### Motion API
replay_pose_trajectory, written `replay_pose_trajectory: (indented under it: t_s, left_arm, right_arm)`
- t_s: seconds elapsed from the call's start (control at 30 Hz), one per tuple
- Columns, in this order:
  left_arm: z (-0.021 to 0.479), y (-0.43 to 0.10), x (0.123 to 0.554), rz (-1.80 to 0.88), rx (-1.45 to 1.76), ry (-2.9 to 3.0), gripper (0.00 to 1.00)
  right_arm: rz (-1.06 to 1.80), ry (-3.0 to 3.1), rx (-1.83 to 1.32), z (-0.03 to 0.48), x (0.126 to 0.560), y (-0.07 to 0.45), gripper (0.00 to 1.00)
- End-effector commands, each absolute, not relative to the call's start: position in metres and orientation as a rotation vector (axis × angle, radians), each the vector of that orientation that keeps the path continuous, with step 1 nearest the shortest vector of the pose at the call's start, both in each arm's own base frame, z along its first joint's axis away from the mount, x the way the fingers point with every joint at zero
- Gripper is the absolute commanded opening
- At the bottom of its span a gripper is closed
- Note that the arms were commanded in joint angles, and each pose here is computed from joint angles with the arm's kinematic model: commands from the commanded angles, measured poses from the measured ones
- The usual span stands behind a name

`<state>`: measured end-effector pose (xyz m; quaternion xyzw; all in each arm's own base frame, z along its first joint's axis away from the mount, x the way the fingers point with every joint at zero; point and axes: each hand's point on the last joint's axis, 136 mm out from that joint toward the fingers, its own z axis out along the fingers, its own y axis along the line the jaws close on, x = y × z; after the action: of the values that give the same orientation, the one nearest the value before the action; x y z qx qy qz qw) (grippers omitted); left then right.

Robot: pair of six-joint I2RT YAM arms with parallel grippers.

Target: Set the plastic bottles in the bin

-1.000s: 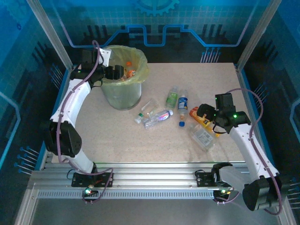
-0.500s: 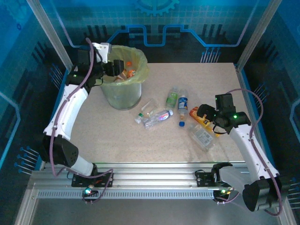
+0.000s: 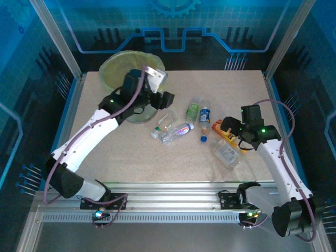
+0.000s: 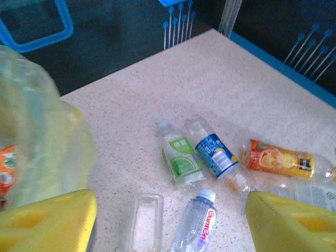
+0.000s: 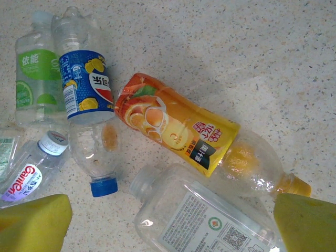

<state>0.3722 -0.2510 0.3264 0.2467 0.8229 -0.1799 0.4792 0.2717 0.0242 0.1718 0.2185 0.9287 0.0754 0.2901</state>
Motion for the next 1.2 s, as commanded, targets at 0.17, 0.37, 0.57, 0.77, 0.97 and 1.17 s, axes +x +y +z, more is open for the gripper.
replay_pose_trajectory:
  t_s: [0.17, 0.37, 0.57, 0.77, 0.97, 1.17]
  left_arm:
    - [0.235, -0.296, 0.358, -0.289, 0.812, 2.162, 0.75]
    - [0.184, -0.317, 0.355, -0.269, 0.909, 2.225, 0.73]
    - [0.143, -0.332, 0.349, -0.255, 1.013, 2.294, 0.71]
    - [0.113, -0.343, 0.35, -0.21, 1.098, 2.347, 0.71]
    - [0.093, -0.349, 0.358, -0.168, 1.137, 2.387, 0.74]
    - [0.078, -0.349, 0.365, -0.113, 1.153, 2.427, 0.77]
  right_arm:
    - [0.134, 2.455, 0.613, 0.177, 0.266, 0.016, 1.0]
    - [0.075, 2.44, 0.625, 0.183, 0.262, 0.007, 1.0]
    - [0.06, 2.42, 0.63, 0.188, 0.258, 0.003, 1.0]
    - [0.048, 2.413, 0.627, 0.191, 0.258, 0.001, 1.0]
    - [0.042, 2.416, 0.631, 0.189, 0.257, 0.0, 1.0]
    - [0.041, 2.421, 0.633, 0.187, 0.256, 0.0, 1.0]
